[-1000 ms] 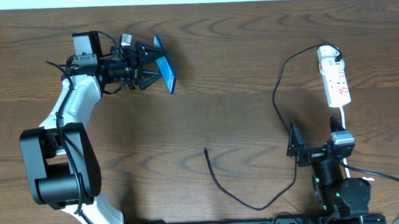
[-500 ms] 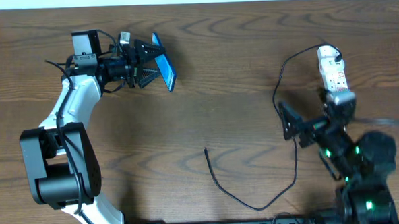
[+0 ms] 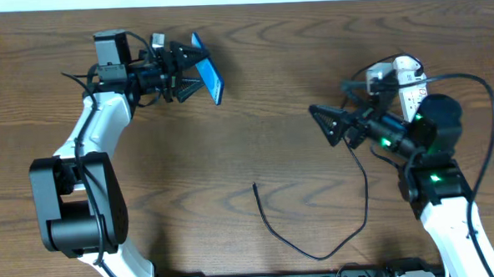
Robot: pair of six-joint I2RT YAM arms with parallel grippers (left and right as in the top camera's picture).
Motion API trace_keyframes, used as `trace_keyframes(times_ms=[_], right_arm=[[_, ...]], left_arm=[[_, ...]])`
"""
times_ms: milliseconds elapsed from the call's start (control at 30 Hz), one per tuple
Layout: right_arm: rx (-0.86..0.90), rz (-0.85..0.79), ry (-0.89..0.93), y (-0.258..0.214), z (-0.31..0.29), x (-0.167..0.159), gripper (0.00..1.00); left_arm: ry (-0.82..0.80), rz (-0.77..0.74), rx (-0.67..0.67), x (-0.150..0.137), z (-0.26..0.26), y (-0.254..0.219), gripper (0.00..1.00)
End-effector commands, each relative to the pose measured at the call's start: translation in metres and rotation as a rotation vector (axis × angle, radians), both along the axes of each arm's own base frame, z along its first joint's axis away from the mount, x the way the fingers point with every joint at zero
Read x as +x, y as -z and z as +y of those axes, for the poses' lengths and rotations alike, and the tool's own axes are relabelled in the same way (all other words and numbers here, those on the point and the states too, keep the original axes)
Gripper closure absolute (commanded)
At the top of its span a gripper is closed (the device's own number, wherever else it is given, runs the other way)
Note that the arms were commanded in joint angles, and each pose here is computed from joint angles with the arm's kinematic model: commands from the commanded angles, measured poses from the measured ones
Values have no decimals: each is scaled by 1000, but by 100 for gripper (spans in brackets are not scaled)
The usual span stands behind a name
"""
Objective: Plug charger to phone and switch on socket
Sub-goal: 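Move the open right gripper toward the phone held by the left gripper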
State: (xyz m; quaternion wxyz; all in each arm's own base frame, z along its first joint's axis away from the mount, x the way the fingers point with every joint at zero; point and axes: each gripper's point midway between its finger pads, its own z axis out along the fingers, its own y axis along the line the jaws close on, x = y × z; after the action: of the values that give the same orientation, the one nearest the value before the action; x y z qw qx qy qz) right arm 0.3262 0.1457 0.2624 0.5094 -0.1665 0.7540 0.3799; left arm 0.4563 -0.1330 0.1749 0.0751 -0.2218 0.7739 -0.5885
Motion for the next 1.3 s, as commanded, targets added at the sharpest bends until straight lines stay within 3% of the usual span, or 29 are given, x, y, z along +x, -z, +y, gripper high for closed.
trace_keyframes(times_ms=[0, 500, 667, 833, 1267], right_arm=[[34, 0, -95, -8, 21, -7, 1], [3, -69, -113, -12, 26, -6, 1], [74, 73, 43, -4, 12, 10, 1], [76, 118, 65, 3, 11, 10, 1], [-108, 61, 45, 25, 46, -3, 1]], left_arm=[[-9, -47, -19, 5, -8, -33, 93], [-19, -50, -31, 10, -25, -40, 93], [-28, -39, -35, 11, -25, -40, 92], [-33, -32, -40, 12, -25, -41, 92], [-12, 12, -29, 4, -62, -36, 93]])
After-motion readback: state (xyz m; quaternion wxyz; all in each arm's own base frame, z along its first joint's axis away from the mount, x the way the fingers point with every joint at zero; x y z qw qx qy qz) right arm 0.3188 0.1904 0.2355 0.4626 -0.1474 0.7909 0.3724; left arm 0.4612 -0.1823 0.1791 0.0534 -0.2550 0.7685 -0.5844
